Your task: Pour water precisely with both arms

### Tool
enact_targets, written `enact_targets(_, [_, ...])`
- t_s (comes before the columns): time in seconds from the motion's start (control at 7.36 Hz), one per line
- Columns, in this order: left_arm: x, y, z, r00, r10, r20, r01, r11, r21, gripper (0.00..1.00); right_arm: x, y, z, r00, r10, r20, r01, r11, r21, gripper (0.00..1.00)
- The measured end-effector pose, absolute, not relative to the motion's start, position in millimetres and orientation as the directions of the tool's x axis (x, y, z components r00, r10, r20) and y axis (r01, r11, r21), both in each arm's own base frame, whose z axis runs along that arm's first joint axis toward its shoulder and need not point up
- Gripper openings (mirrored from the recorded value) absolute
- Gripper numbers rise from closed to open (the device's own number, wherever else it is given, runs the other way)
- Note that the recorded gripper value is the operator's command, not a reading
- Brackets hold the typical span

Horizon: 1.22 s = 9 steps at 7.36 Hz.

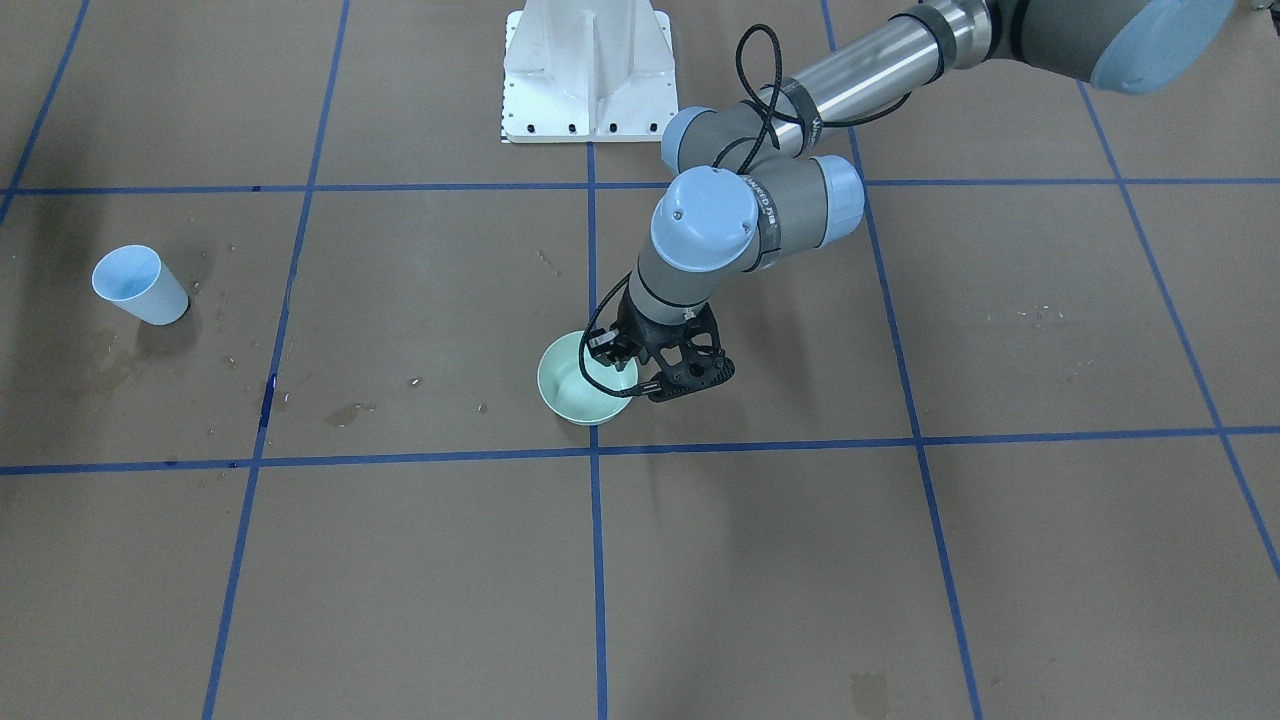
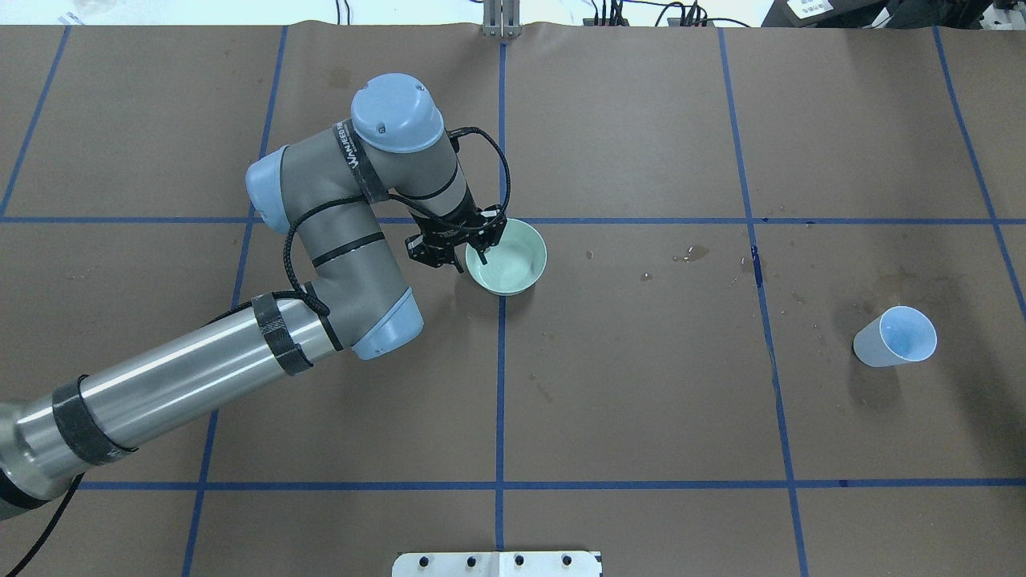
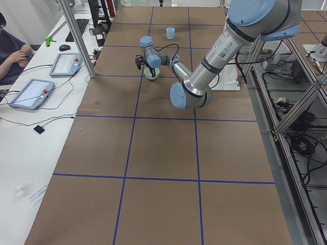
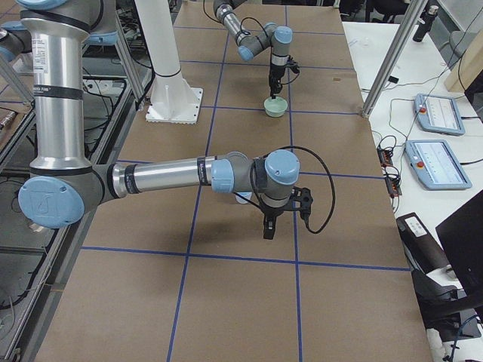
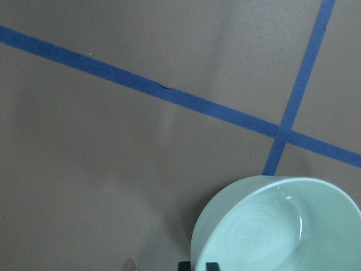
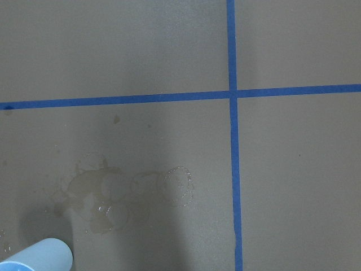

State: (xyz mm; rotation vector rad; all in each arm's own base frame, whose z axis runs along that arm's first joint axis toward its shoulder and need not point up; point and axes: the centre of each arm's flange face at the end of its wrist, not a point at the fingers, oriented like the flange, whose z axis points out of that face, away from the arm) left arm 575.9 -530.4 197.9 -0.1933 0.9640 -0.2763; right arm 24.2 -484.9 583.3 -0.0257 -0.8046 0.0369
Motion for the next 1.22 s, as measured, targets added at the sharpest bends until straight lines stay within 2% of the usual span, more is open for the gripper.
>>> enact_targets(0.41, [524, -553, 172, 0.499, -0.333, -0.800, 0.197, 0.943, -0.270, 1.00, 18, -497, 558, 0.676, 0.010, 0.737, -0.016, 1.000, 0.001, 1.00])
enact_targets(0.81, [445, -572, 162, 0.554, -0.328, -0.765, 0.239, 0.943, -0.231, 1.00, 5, -419, 516, 0.624, -0.030, 0.781, -0.016, 0.999, 0.050, 1.00])
enact_targets(1.22, [394, -568, 193, 0.575, -0.316, -0.755, 0.255, 0.946, -0.202, 1.00, -60, -374, 455, 0.728, 0.118, 0.675, -0.142, 0.990, -0.021, 0.99])
